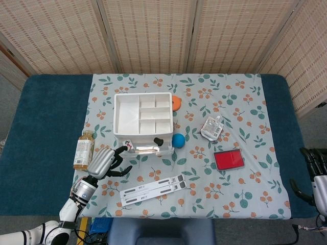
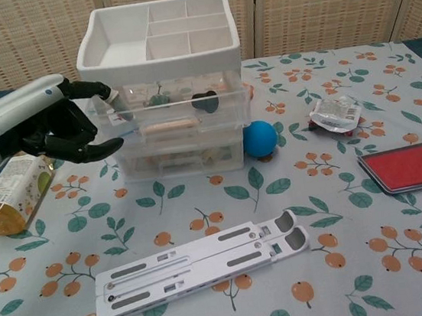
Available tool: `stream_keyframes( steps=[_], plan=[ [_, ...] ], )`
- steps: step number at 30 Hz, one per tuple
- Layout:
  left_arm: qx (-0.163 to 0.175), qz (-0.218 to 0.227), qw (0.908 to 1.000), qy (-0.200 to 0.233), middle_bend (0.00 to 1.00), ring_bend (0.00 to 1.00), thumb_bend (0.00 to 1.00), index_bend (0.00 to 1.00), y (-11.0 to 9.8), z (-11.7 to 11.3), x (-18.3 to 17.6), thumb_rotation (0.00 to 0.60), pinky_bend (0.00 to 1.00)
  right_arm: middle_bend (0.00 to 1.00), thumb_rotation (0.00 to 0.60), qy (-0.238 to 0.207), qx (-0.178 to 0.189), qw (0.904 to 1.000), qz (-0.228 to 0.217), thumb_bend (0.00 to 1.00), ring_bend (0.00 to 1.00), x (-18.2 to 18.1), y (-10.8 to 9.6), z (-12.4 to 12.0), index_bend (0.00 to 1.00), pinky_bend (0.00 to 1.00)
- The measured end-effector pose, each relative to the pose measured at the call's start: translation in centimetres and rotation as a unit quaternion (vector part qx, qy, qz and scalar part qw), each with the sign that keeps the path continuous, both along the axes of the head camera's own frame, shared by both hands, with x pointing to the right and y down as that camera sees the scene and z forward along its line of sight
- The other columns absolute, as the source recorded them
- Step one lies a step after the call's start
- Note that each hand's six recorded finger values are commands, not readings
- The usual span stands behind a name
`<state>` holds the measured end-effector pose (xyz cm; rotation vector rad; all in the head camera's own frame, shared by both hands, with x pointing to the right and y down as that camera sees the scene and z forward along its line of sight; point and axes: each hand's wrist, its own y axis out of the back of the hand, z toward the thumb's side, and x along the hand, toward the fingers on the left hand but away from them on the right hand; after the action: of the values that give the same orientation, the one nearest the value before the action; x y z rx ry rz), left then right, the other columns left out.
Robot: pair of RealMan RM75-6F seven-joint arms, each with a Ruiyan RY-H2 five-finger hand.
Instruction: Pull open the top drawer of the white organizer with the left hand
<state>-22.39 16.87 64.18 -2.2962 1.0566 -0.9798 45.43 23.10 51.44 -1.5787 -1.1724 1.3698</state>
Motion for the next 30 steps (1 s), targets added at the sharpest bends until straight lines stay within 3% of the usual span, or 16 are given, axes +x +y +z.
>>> stream_keyframes(
  steps=[30],
  plan=[
    [-0.018,0.054,0.9983,-0.007,0.96,1.0,0.3,0.42,1.8,-2.0,-0.3,0.6,1.0,0.08,0.6,-0.001,0.001,1.0,0.003,0.37,0.03,0.2,0.2,0.0,0.0,0.08]
  ],
)
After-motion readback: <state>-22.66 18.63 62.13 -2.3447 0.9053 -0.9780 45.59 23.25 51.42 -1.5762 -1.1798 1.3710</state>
